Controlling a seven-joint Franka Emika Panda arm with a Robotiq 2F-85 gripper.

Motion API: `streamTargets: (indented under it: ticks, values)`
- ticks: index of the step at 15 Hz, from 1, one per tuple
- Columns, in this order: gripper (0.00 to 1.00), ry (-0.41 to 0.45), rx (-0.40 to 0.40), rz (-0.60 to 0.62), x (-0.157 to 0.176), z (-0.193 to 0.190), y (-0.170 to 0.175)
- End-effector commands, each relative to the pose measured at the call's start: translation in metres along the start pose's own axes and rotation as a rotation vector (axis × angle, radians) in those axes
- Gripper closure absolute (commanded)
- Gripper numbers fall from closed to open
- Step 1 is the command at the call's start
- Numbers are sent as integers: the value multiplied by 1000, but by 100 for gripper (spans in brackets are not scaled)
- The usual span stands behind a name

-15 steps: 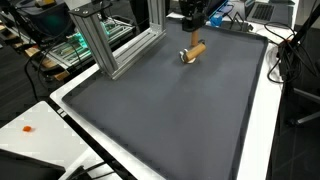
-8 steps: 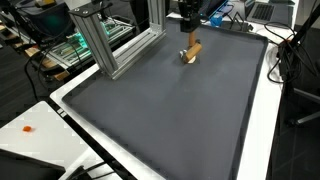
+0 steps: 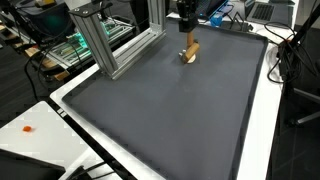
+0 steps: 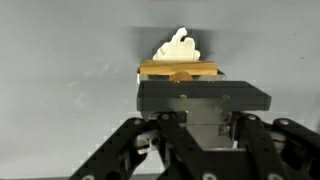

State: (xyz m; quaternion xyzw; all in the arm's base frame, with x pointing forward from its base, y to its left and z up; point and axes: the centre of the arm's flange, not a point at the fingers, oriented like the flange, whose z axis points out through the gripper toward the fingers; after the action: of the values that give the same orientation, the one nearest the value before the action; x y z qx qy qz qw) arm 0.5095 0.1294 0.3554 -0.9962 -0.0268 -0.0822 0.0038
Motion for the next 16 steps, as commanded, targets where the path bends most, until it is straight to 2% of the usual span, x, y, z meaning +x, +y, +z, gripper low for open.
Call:
streamTargets:
  ticks: [1,5,11,16]
  values:
    - [77,-69,5,-16,-29,3,0]
    - [77,-58,16,-19,-41,12,-1]
    - [77,-86,15,-27,-56,19,0]
    - [77,24,46,-65,-44,11,-5]
